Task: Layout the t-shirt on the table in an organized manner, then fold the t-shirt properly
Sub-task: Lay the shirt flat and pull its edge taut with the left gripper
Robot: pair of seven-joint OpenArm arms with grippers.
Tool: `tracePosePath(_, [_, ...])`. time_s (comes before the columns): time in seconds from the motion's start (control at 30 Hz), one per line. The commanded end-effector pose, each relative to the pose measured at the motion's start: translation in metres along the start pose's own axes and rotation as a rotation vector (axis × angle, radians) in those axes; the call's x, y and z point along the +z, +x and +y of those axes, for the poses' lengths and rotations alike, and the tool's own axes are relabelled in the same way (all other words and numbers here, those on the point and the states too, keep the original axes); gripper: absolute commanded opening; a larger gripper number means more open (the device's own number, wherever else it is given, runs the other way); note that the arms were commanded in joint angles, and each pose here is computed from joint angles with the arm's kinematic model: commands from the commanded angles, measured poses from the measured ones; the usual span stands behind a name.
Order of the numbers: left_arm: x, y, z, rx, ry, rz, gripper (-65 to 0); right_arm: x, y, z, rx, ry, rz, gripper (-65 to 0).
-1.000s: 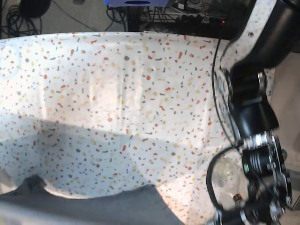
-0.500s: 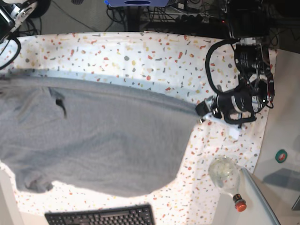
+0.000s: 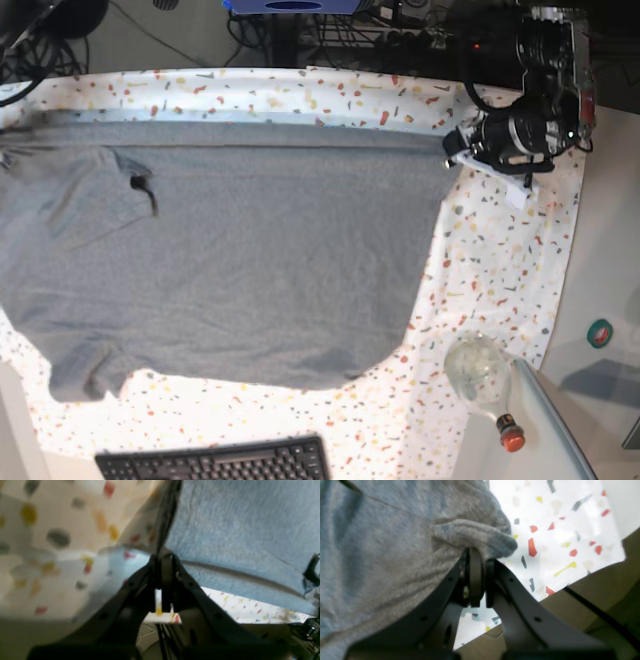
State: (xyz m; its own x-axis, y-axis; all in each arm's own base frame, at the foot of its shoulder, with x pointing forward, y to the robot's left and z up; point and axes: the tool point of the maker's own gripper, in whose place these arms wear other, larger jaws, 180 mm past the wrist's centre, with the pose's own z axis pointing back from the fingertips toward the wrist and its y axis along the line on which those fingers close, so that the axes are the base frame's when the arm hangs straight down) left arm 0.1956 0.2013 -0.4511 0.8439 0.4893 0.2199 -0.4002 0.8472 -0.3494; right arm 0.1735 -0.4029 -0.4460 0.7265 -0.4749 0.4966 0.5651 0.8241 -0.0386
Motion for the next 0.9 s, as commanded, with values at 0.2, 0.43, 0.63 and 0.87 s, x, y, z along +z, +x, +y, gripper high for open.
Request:
tracePosePath(0.2, [0.013, -0.004, 0.006, -0.026, 0.019, -0.028, -65.0, 0.006, 0.015, -0.006, 0.008, -0.024, -0.051, -65.0])
tracePosePath(0.43, [0.012, -0.01, 0.009, -0.021, 0.026, -0.015, -65.0, 0.008, 0.008, -0.014, 0.013, -0.041, -0.038, -65.0])
tracePosePath(0.63, [0.023, -0.013, 0.039, 0.048, 0.078, -0.033, -65.0, 0.008, -0.002, -0.017, 0.015, -0.044, -0.019, -65.0])
tracePosePath(0.87, [0.026, -0.015, 0.044, 0.058, 0.087, -0.034, -65.0, 0.007, -0.005, -0.013, 0.012, -0.036, -0.013, -65.0])
